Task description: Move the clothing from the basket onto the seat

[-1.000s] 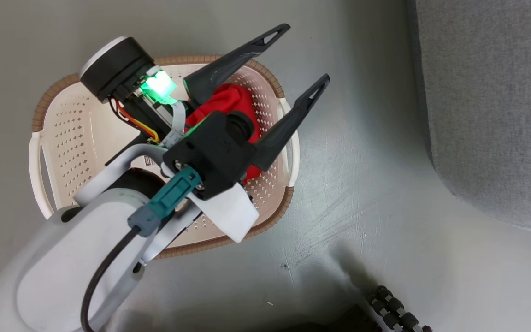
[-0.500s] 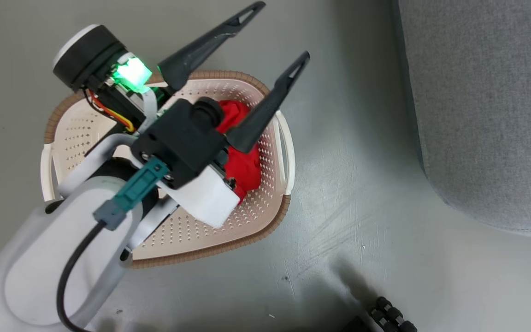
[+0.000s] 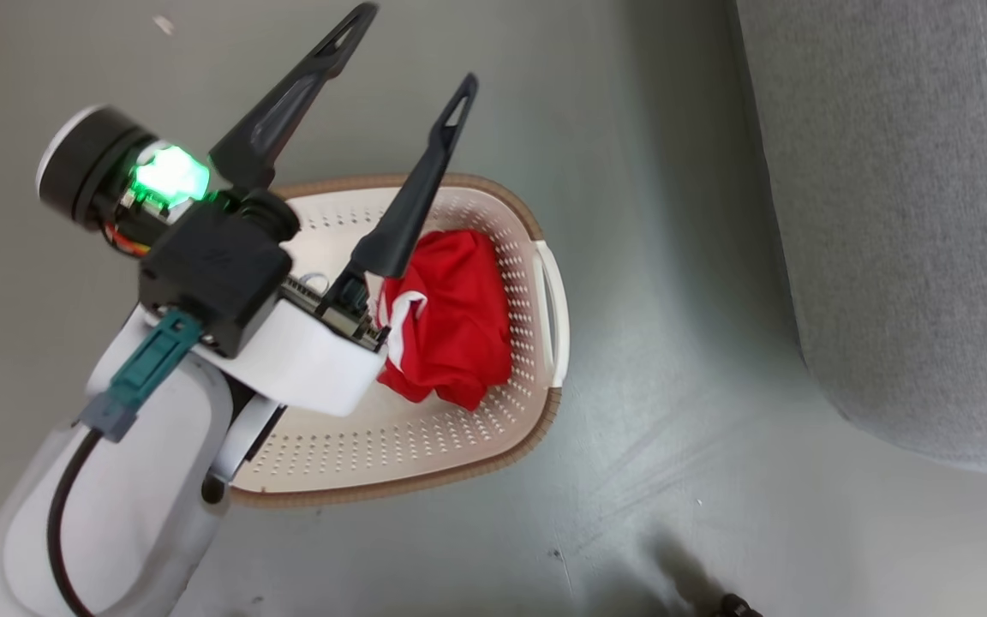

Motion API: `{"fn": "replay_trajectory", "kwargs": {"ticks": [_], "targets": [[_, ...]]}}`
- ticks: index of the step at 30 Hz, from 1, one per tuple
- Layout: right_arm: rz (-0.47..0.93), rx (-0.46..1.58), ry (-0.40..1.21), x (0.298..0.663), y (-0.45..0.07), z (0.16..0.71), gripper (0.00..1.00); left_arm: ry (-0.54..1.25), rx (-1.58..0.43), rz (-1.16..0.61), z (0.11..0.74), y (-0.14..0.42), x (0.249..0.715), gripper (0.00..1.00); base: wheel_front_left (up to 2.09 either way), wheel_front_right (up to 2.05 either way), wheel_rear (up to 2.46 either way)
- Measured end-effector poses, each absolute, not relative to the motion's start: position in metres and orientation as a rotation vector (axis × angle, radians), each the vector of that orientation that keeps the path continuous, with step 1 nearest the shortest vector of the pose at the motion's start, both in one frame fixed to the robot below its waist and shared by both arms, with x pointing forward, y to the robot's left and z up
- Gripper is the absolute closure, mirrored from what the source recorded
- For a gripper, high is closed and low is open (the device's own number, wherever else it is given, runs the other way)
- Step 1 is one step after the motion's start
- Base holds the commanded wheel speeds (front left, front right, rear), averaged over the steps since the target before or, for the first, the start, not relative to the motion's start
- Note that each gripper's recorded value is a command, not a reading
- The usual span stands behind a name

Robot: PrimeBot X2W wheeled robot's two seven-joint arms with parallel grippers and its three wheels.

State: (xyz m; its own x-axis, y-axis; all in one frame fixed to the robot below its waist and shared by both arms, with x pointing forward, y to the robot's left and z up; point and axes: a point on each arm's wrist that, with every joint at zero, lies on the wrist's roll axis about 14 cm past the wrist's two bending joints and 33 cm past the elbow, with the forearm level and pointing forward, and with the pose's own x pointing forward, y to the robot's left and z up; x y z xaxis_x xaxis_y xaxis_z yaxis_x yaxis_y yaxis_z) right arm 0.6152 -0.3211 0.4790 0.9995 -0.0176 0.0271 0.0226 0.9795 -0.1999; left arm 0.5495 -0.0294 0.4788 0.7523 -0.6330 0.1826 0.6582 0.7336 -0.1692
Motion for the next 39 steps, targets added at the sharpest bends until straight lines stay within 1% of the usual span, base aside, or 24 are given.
{"fn": "replay_trajectory", "kwargs": {"ticks": [4,12,19,31,39], "targets": [[0.060,-0.190,-0.054,0.618,-0.288,0.488,0.00,-0.117,-0.239,-0.608,0.482,-0.004,0.548,0.00,0.00,0.00,0.00],[0.166,-0.151,-0.112,0.614,-0.238,0.509,0.00,-0.120,-0.262,-0.497,0.492,0.029,0.533,0.00,0.00,0.00,0.00],[0.237,-0.132,-0.162,0.602,-0.203,0.528,0.00,-0.133,-0.276,-0.385,0.502,0.063,0.519,0.00,0.00,0.00,0.00],[0.302,-0.122,-0.199,0.570,-0.170,0.548,0.00,-0.116,-0.293,-0.215,0.511,0.113,0.490,0.00,0.00,0.00,0.00],[0.309,-0.105,-0.243,0.544,-0.160,0.568,0.00,-0.106,-0.279,-0.135,0.516,0.139,0.464,0.00,0.00,0.00,0.00]]}}
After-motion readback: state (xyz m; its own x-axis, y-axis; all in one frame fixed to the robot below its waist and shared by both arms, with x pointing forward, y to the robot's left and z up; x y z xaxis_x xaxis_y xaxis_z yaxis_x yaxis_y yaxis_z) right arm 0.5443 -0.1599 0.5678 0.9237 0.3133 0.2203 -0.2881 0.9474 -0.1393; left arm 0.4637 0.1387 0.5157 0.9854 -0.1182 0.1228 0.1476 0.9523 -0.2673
